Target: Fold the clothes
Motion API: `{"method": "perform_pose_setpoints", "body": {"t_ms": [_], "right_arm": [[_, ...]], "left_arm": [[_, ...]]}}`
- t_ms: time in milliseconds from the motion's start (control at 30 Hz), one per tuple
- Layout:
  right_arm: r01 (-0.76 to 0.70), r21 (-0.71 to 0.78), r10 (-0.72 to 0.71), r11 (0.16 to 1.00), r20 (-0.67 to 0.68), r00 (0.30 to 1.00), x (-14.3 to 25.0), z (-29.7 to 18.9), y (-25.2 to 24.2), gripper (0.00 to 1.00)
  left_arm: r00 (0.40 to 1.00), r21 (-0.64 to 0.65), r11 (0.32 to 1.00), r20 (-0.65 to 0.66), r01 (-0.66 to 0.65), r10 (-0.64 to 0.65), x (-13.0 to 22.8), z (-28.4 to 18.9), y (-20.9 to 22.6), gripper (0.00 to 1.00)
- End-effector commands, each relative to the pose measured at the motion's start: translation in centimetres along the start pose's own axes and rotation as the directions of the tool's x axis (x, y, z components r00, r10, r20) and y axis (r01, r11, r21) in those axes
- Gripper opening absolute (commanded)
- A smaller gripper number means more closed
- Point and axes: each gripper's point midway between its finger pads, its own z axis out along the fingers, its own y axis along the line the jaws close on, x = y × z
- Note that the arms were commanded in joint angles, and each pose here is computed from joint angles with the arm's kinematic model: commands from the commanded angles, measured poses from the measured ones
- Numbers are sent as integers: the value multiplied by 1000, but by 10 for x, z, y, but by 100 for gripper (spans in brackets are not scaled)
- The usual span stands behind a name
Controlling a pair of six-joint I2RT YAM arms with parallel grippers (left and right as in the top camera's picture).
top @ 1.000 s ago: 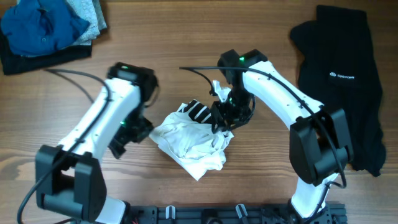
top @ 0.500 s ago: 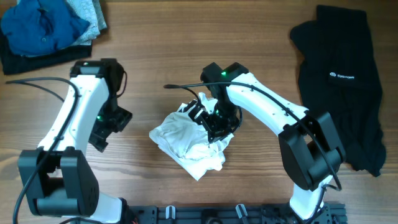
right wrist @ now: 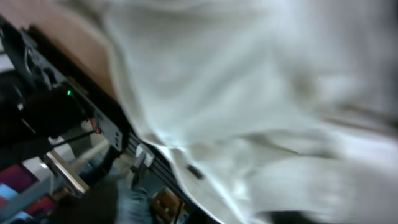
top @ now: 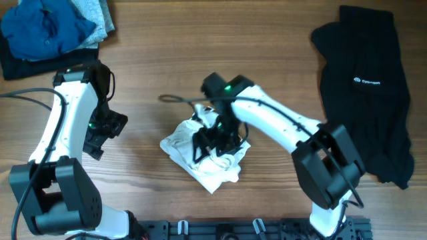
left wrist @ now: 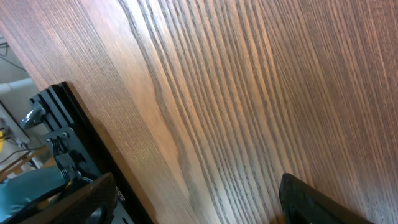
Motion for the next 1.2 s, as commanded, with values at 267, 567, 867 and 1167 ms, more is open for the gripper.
{"method": "perform_pose_setpoints", "body": {"t_ms": [267,567,867,1167], "right_arm": [[-20,-17,23,1000,180,983,-22,-86,-1,83],[-90,-10,88,996,361,928,-42,-142,-44,94],[-154,27,141,988,273,952,-38,-79,-66,36],[-62,-53,70,997,181,981,-31,-38,-48,46]], "left_arm": [[998,29,998,32,-52,51,-6,-3,-2,88],[998,71,996,25,-52,50,-6,-3,-12,91],[993,141,983,4,-121,121,-1,-5,-26,92],[992,139,983,2,-121,122,-1,-5,-25,92]]}}
